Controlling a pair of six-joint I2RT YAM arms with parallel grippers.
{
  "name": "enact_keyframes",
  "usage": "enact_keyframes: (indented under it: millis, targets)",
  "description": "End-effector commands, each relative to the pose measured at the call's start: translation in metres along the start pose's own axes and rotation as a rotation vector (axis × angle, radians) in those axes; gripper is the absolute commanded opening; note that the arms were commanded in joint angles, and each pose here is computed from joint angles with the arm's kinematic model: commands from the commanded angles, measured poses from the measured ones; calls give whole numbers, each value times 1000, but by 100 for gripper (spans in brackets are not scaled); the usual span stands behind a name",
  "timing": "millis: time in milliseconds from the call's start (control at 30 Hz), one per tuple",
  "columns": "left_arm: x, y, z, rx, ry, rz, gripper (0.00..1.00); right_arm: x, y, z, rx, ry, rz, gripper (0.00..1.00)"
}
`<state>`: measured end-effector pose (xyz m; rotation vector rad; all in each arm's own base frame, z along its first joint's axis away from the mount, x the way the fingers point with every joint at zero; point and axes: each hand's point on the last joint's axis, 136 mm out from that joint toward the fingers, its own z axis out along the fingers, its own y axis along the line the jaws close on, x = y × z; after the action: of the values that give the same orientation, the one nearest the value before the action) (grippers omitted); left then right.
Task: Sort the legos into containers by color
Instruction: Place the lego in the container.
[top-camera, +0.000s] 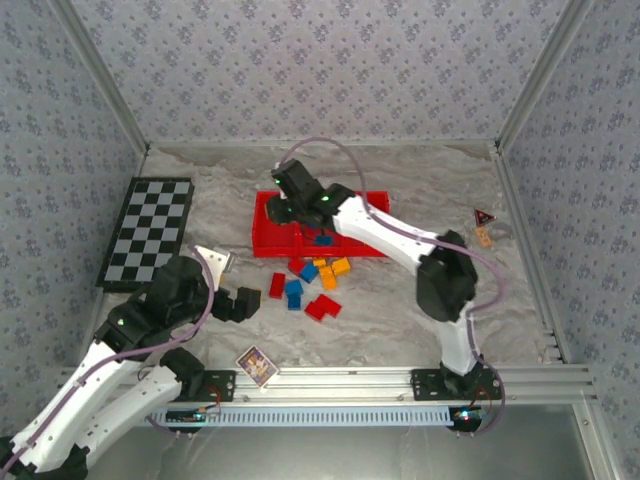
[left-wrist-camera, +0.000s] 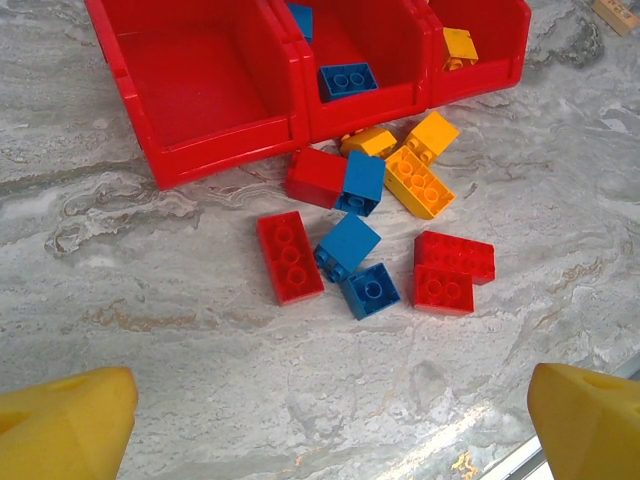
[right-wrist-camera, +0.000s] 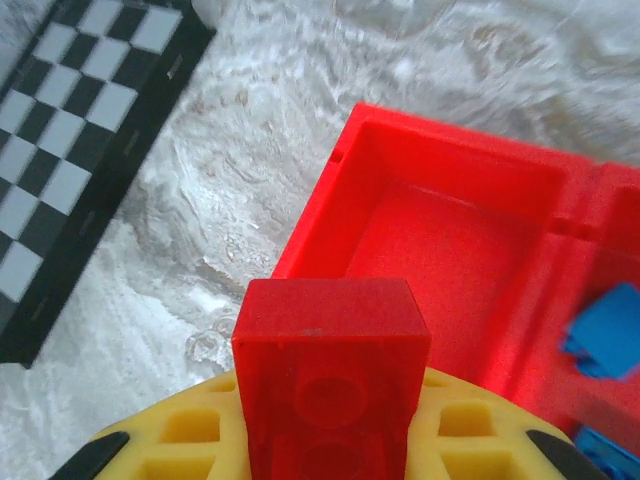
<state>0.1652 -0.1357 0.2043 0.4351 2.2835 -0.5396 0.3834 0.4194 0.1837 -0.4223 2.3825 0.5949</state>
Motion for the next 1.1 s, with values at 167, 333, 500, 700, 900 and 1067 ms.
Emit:
enact_keyframes:
  millis: [167,333,500,700,900,1067]
  targets:
    - [-4,-5,-4,31,-33,23,100,5,-8,53,-59,87,81,20]
    - [-4,-5,-5,31,-39,23,100,4,-12,56,-57,106,90,45]
    - [-5,-5,-5,30,-40,21,100,1,-3,37,-40,117,54,73]
    - [-5,-4,-5,25,-41,20,100,-12,1,-4,-19,90,42,76]
    - [-5,-5,-5,27,-42,20,100,-4,-6,-56,43,71,-2,81]
    - [-5,-7,-7,38,-46,25,100,31,-26,-103,96,90,-61,88]
